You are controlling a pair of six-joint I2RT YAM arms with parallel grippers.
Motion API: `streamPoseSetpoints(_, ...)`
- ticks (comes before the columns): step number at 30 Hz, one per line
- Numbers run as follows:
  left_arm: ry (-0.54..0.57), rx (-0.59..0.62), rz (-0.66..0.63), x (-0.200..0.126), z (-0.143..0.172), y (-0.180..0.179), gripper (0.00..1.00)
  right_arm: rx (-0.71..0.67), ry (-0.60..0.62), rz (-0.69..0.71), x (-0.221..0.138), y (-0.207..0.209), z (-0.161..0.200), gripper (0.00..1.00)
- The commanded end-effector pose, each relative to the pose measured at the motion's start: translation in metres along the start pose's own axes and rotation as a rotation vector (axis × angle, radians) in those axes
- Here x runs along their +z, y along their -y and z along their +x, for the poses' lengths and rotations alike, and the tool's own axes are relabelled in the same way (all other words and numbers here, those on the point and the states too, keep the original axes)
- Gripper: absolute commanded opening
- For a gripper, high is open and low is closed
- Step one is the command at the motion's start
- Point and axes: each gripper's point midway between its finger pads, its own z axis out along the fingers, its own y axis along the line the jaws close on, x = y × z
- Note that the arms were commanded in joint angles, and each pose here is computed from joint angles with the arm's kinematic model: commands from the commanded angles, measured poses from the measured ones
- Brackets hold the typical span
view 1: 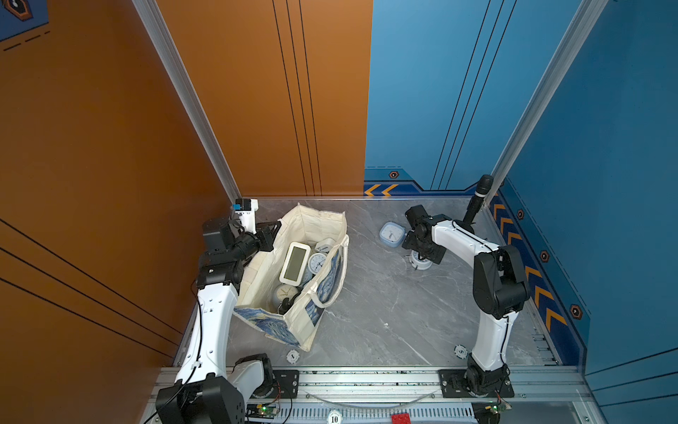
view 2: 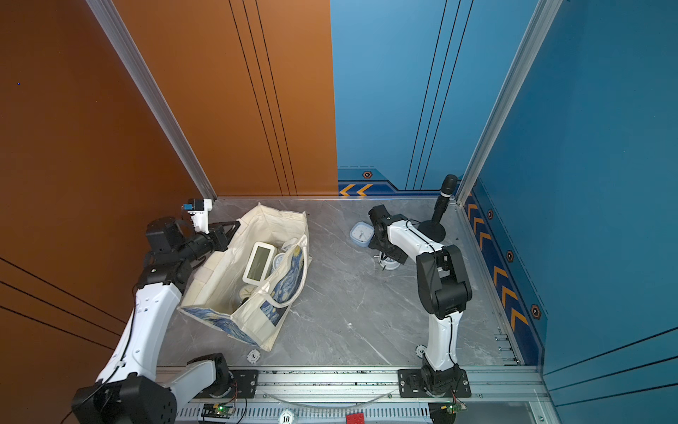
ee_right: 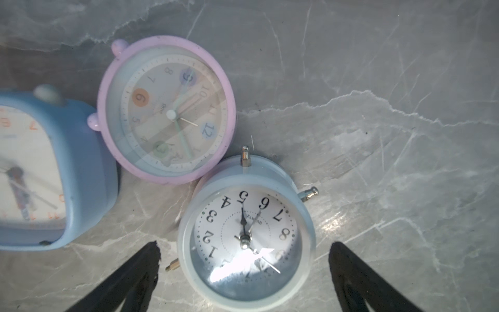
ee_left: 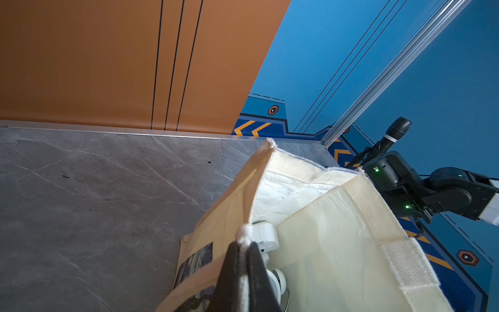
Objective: Put the alarm clock into the canvas bag
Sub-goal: Pick up the alarm from the center of the board.
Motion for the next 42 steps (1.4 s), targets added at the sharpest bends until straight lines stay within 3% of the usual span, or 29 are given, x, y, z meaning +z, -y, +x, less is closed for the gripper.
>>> streamPoseSetpoints(1, 0.025, 0.014, 0.017, -0.002, -0.007, 0.004, 0.0, 0.033, -0.017, 0.02, 0.008, 0.005, 0.003, 1.0)
streamPoseSetpoints(25, 0.027, 0.014, 0.019, -0.002, -0.007, 0.005, 0.0, 0.051, 0.002, -0.002, -0.003, 0.009, -0.002, 0.79)
streamPoseSetpoints(35, 0.012, 0.011, 0.036, 0.003, -0.003, 0.008, 0.0, 0.038, 0.093, -0.086, -0.05, 0.005, -0.023, 0.76)
streamPoseSetpoints(42, 0.015, 0.014, 0.033, 0.002, -0.004, 0.009, 0.0, -0.075, 0.242, -0.147, -0.105, -0.005, -0.044, 0.75)
